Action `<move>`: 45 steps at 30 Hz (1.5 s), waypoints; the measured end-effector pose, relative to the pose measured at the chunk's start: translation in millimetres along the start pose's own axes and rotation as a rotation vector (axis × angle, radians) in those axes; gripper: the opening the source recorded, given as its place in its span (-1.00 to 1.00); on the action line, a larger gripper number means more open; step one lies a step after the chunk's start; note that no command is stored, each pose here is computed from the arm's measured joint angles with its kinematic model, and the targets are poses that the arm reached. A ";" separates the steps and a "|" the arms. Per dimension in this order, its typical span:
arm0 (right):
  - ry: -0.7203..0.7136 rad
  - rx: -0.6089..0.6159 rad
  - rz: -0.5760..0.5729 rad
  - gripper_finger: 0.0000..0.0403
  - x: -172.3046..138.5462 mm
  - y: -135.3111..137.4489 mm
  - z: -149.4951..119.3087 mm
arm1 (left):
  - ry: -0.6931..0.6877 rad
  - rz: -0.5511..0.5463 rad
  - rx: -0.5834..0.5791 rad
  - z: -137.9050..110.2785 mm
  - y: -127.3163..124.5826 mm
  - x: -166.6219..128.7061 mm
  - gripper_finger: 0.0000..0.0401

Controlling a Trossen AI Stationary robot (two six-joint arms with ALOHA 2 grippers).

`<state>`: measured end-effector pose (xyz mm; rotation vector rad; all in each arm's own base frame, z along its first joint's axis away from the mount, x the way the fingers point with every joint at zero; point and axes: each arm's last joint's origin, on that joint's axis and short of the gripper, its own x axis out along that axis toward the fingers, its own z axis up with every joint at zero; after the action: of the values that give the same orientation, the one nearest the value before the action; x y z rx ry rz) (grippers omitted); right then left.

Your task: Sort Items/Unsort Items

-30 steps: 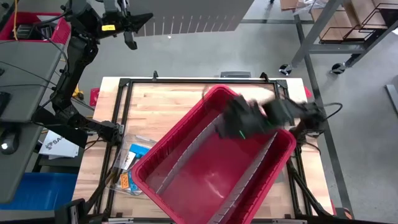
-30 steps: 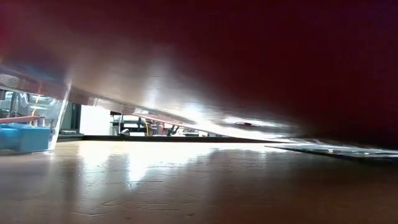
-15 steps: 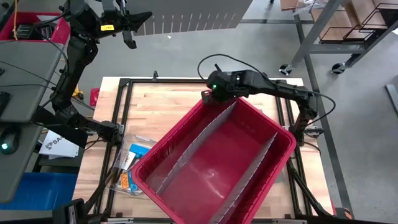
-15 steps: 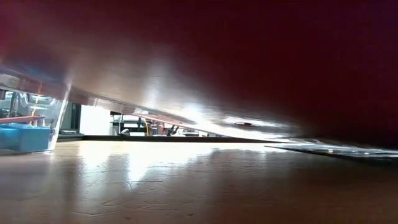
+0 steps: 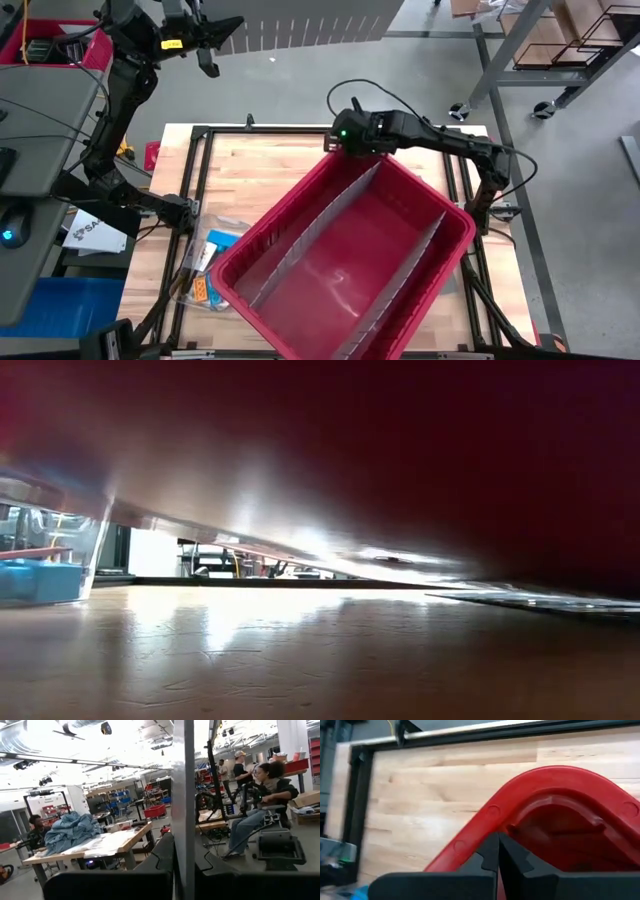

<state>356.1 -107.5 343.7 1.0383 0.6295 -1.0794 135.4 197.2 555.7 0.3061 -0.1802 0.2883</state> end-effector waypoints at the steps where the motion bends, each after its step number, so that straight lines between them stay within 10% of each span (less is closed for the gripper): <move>1: 0.000 0.021 0.018 -1.00 0.7 0.8 3.2 | 0.000 0.000 0.000 0.0 0.1 0.0 -0.99; 11: -0.131 -0.062 0.358 -1.00 -21.2 22.7 28.2 | -0.003 0.000 0.003 0.2 0.3 0.2 -0.99; 18: 0.046 -0.394 0.385 -1.00 -125.7 -10.1 -47.1 | -0.010 0.006 0.014 0.7 2.0 -0.7 -0.99; 24: 0.347 -0.402 0.346 -1.00 -205.0 -65.3 -131.1 | -0.009 0.007 0.013 0.2 2.3 -0.3 -0.99; 31: 0.313 -0.263 0.217 -1.00 -225.6 -93.7 -171.5 | -0.008 0.006 0.013 0.0 2.3 -0.3 -0.99; 45: 0.388 -0.442 0.334 -1.00 -244.3 -103.1 -190.1 | 0.009 0.012 0.018 -2.3 3.9 -1.3 -0.99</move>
<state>180.4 153.0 431.5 0.9228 0.9198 -0.4175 133.3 201.1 554.3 0.3215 -0.1706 0.3029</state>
